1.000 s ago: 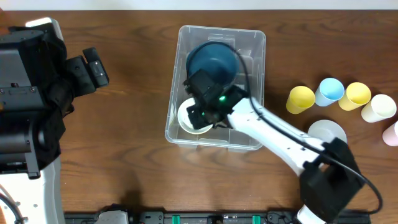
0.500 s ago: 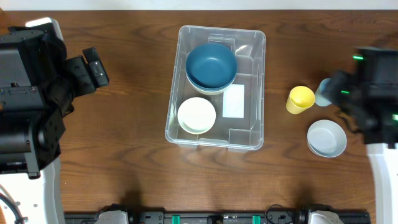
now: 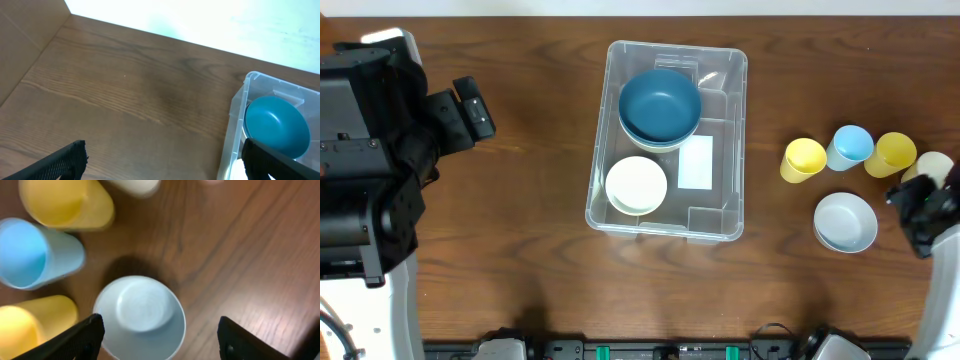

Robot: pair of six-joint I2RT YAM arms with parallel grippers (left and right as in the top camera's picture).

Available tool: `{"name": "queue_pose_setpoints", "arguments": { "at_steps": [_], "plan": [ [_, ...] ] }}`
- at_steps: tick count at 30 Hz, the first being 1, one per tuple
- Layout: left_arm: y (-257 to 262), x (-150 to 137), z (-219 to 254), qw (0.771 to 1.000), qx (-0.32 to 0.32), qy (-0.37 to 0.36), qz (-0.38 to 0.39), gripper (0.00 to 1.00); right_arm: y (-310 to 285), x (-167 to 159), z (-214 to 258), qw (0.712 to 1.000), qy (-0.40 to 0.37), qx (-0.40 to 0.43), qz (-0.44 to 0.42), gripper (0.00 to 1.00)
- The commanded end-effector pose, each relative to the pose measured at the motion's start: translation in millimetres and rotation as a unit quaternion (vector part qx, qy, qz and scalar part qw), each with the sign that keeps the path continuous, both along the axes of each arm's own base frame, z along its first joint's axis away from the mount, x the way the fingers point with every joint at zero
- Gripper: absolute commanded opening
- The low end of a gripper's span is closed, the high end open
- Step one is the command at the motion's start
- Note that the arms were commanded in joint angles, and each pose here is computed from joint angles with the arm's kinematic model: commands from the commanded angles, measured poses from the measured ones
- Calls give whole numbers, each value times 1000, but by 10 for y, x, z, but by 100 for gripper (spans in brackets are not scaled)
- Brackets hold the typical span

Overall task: Pack container
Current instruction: 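Grasp the light-blue bowl rim with the right gripper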

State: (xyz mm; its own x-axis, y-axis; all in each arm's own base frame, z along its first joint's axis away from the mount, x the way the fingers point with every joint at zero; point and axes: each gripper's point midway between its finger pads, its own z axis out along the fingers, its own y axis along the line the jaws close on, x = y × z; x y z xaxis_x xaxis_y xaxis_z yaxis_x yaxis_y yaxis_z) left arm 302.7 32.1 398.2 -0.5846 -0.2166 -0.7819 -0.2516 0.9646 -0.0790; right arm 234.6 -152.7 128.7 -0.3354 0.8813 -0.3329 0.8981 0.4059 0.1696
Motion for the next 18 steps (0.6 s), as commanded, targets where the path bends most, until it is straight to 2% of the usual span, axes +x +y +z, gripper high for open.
{"name": "queue_pose_setpoints", "arguments": {
  "at_steps": [1,3,11,13,18],
  "plan": [
    [30,-8,3,1000,3,0,7,98,119,54,-293,999,-15,40,12,75],
    [30,-8,3,1000,3,0,7,98,162,101,-432,998,-22,49,32,75],
    [30,-8,3,1000,3,0,7,98,285,-159,-1036,995,49,87,23,70],
    [30,-8,3,1000,3,0,7,98,299,-181,-1125,994,56,93,19,65],
    [30,-8,3,1000,3,0,7,98,318,-212,-1198,993,66,100,17,41]
  ]
}}
